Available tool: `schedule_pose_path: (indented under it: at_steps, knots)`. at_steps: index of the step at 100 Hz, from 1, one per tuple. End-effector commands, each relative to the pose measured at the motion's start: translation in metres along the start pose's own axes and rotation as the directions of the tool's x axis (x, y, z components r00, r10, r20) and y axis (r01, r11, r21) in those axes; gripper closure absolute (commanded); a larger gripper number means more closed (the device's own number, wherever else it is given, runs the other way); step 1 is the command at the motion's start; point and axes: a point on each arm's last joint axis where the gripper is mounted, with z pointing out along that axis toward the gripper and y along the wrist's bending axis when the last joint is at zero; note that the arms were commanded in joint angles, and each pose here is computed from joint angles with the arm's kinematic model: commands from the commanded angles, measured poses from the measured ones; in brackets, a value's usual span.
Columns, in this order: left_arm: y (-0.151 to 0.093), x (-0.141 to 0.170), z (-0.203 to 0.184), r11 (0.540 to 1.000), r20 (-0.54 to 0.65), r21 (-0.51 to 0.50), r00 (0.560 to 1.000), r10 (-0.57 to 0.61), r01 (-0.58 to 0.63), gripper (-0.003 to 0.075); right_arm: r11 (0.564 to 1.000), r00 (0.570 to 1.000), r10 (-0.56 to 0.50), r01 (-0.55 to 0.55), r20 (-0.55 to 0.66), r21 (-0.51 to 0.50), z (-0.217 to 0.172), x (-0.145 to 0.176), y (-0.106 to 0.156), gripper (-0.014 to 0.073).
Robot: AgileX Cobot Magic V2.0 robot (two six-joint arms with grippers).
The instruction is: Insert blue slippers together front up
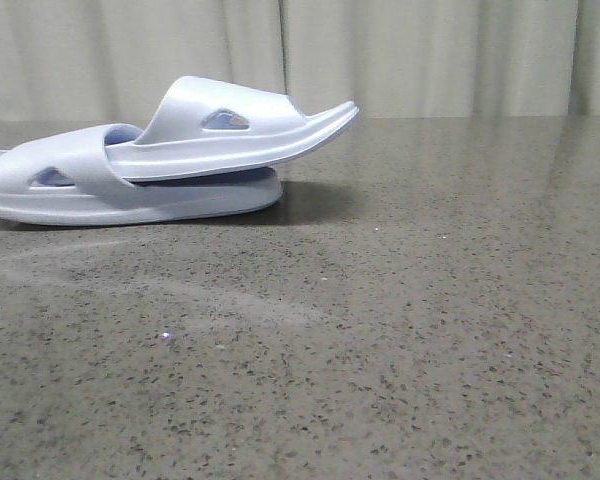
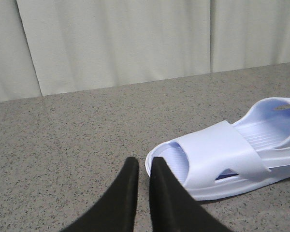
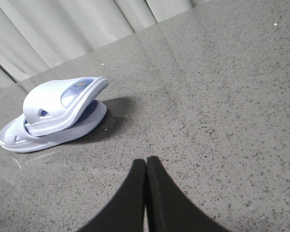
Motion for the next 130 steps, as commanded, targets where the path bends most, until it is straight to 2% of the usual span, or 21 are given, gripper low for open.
schedule_pose_path:
  at_steps: [1, 46, 61, 69, 88, 96, 108, 124, 130]
  knots:
    - [0.002, -0.010, -0.001, 0.999, 0.040, -0.021, 0.999, -0.023, 0.024, 0.0705, 0.999, 0.999, 0.028, -0.027, 0.041, -0.025, -0.001, -0.009, 0.005, 0.0684]
    - [0.004, -0.006, 0.000, 0.999, 0.031, -0.045, 0.999, -0.025, 0.027, 0.0705, 0.999, 0.999, 0.028, -0.027, 0.041, -0.025, -0.001, -0.009, 0.005, 0.0684]
    - [0.008, 0.013, -0.009, 0.991, 0.004, -0.120, 0.998, -0.063, 0.063, 0.0705, 0.999, 0.999, 0.028, -0.027, 0.041, -0.025, -0.001, -0.009, 0.005, 0.0684]
    - [0.009, 0.028, -0.017, 0.984, 0.036, -0.156, 0.996, -0.078, 0.083, 0.0705, 0.999, 0.999, 0.028, -0.027, 0.041, -0.025, -0.001, -0.009, 0.005, 0.0684]
    - [0.004, 0.074, -0.032, 0.979, 0.132, -0.180, 0.988, -0.076, 0.099, 0.0705, 0.999, 0.999, 0.028, -0.027, 0.041, -0.025, -0.001, -0.009, 0.005, 0.0684]
    - [0.002, 0.087, -0.033, 0.979, 0.130, -0.181, 0.989, -0.075, 0.098, 0.0705, 0.999, 0.999, 0.028, -0.027, 0.041, -0.025, -0.001, -0.009, 0.005, 0.0684]
    - [0.001, 0.093, -0.033, 0.980, 0.056, -0.182, 0.996, -0.067, 0.076, 0.0705, 0.999, 0.999, 0.028, -0.027, 0.041, -0.023, -0.001, -0.009, 0.004, 0.0684]
    - [0.001, 0.094, -0.033, 0.981, 0.048, -0.184, 0.997, -0.053, 0.061, 0.0705, 0.999, 0.999, 0.028, -0.027, 0.041, -0.023, -0.001, -0.009, 0.004, 0.0684]
    - [0.001, 0.094, -0.033, 0.978, 0.061, -0.178, 0.993, -0.096, 0.106, 0.0705, 0.999, 0.999, 0.028, -0.027, 0.041, -0.023, -0.001, -0.009, 0.004, 0.0684]
